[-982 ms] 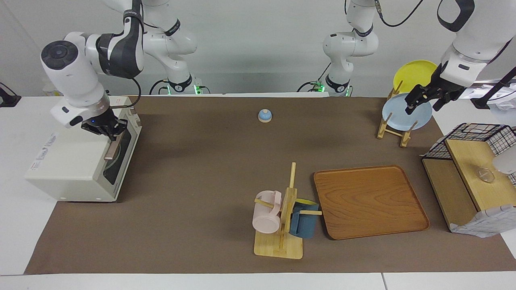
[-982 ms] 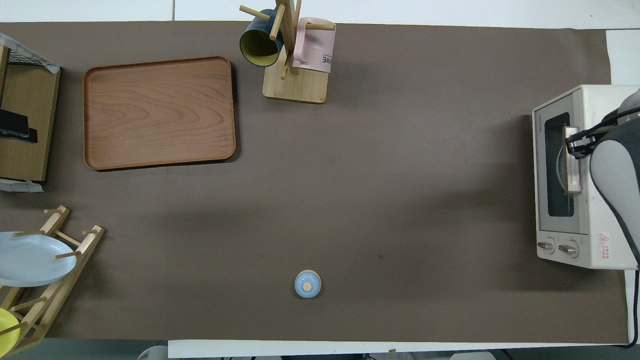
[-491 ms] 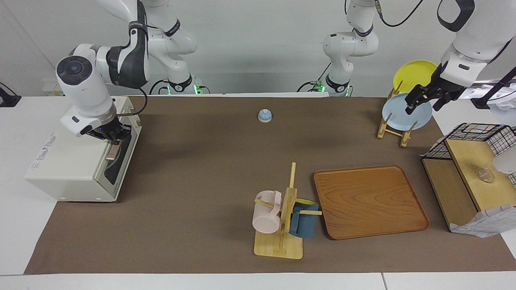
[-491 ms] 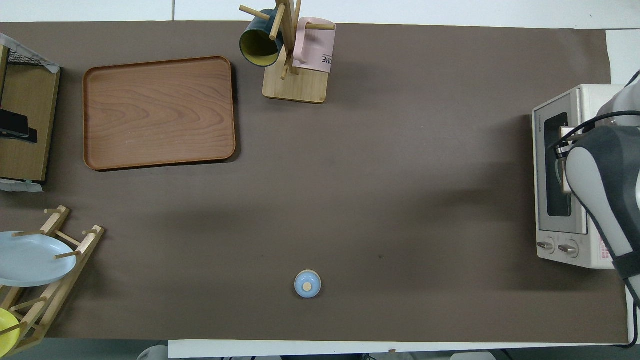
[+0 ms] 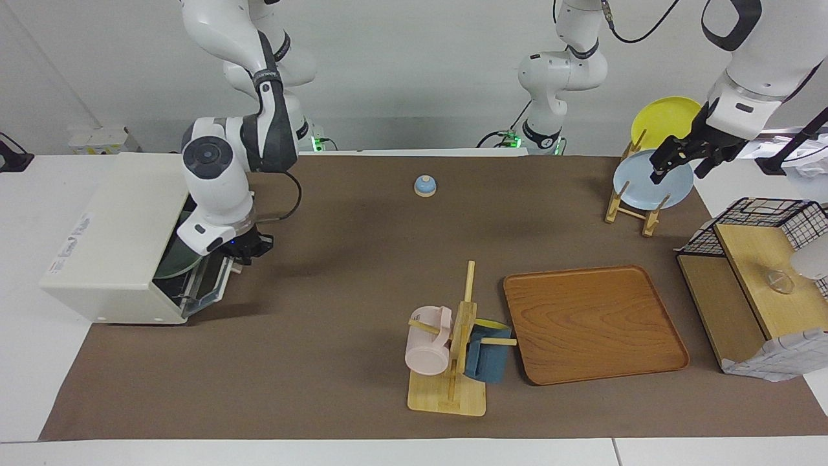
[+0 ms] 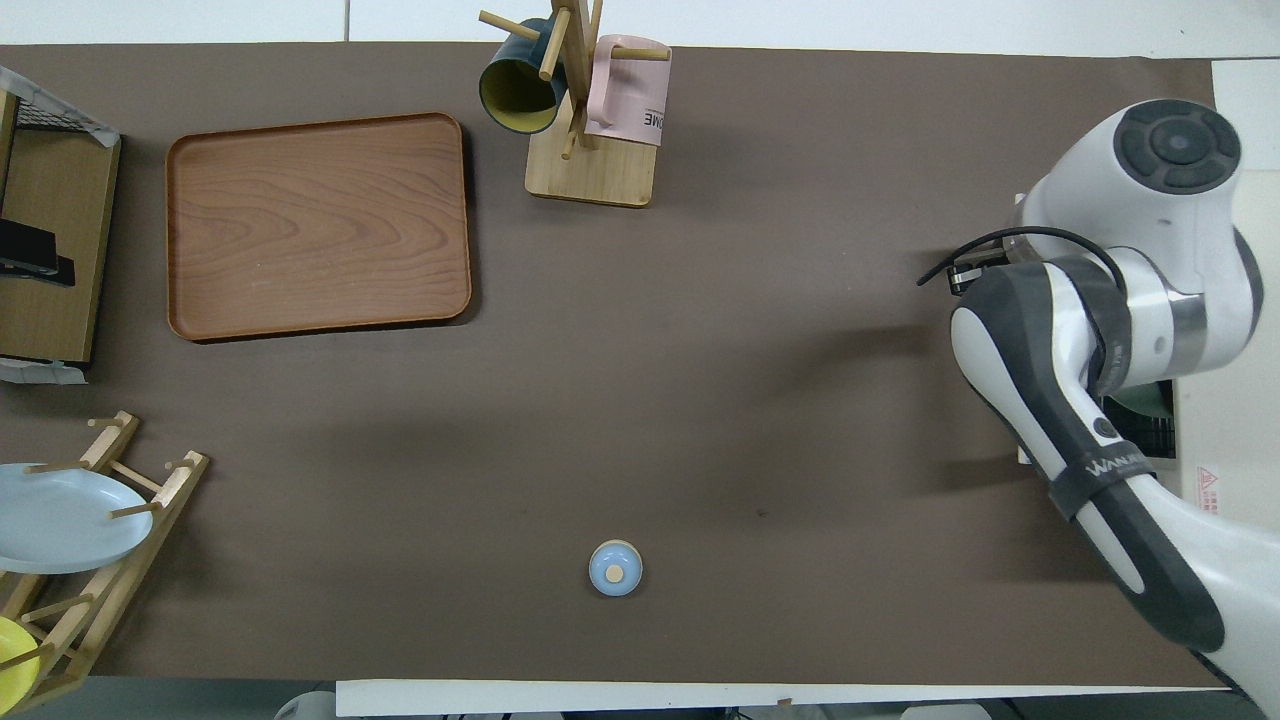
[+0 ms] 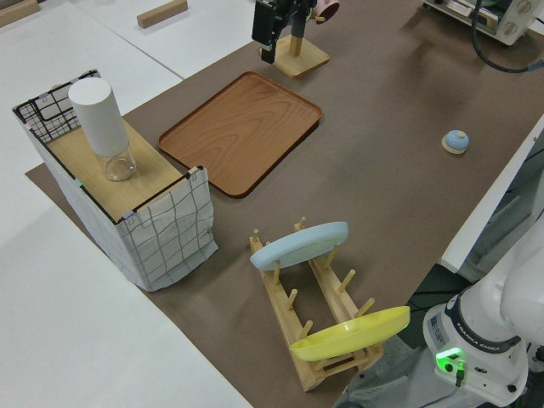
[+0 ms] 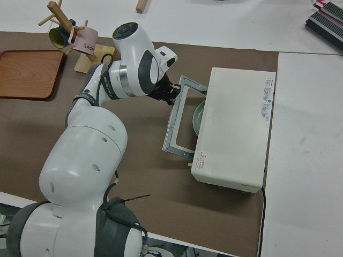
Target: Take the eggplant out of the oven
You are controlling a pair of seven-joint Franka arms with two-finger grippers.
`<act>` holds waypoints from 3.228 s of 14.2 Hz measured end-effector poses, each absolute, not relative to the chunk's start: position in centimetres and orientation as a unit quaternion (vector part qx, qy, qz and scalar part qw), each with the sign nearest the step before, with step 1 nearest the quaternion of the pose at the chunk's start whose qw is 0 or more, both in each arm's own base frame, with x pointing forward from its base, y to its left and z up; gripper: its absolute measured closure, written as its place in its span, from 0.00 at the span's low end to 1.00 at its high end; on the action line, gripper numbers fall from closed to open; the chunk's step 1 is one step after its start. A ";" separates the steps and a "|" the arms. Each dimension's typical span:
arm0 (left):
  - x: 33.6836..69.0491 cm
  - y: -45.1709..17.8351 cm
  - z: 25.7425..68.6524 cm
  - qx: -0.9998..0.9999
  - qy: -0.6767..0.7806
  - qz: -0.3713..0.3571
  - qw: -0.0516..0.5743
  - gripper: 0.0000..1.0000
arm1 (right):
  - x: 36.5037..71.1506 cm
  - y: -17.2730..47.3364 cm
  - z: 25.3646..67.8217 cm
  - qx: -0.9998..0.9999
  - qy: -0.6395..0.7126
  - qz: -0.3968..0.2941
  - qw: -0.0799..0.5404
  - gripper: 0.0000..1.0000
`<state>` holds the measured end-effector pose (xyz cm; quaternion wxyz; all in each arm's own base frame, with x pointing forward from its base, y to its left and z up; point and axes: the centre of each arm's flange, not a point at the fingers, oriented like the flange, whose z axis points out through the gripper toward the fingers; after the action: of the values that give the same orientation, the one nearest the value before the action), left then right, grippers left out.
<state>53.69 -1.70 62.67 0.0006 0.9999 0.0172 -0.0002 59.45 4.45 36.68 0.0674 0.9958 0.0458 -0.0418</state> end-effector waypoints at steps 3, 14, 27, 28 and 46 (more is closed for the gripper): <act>53.7 -1.7 62.7 1.000 0.017 0.000 0.001 0.00 | 60.2 4.9 32.8 0.998 0.026 -0.044 0.045 0.99; 53.7 -1.7 62.7 1.000 0.017 0.000 0.001 0.00 | 58.9 -1.0 43.1 0.993 -0.105 -0.053 -0.010 0.49; 53.7 -1.7 62.7 1.000 0.017 0.000 0.001 0.00 | 56.5 -3.1 36.4 0.996 -0.031 -0.055 0.057 0.73; 53.7 -1.7 62.7 1.000 0.017 0.000 0.001 0.00 | 56.4 -2.9 36.2 0.996 -0.028 -0.054 0.058 0.82; 53.4 -1.7 61.3 1.000 0.017 -0.006 0.001 0.00 | 57.1 49.2 33.9 0.975 -0.220 -0.007 -0.032 0.85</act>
<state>53.41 -1.74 61.34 0.0006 0.9998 0.0169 -0.0056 57.08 49.17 33.90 -0.0322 0.9749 -0.2204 -0.0066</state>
